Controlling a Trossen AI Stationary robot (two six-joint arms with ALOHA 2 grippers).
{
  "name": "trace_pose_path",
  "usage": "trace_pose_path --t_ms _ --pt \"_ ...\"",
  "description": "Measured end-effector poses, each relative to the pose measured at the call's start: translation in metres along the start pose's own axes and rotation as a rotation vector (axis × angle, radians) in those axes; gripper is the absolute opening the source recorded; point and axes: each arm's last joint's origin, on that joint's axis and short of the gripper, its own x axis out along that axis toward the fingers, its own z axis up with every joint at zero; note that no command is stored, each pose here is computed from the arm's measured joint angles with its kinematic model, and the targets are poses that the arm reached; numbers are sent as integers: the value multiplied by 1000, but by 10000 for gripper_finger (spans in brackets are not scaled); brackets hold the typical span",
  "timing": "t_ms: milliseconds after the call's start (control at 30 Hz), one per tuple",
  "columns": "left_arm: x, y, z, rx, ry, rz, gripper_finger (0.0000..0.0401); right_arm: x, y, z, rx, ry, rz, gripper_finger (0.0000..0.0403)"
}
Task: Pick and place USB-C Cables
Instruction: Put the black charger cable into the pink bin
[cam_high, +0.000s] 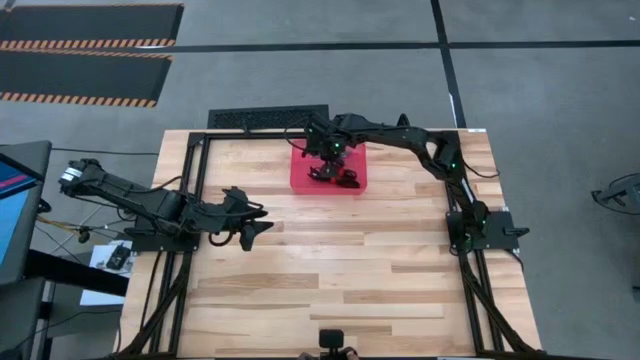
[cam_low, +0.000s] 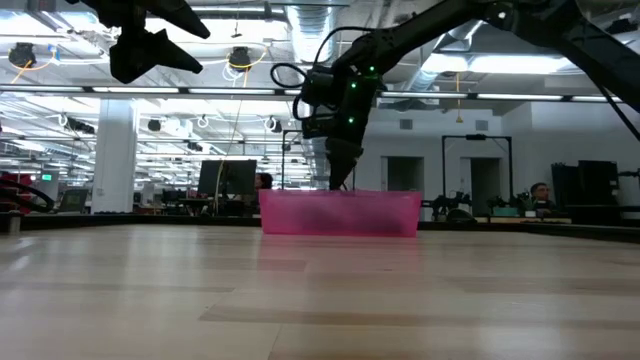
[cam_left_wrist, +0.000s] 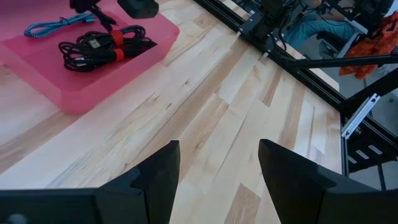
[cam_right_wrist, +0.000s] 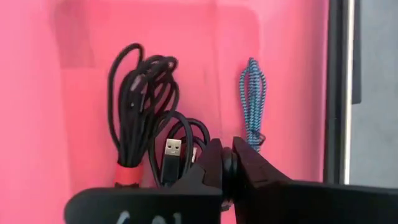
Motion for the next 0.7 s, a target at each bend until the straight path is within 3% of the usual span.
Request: trace_pose_path --t_ms 267,700 --pt "0 1 0 3 3 6 206 3 -1 4 -19 -30 -13 65" --pt "0 1 0 3 -13 21 206 3 -3 4 -39 -56 10 104"
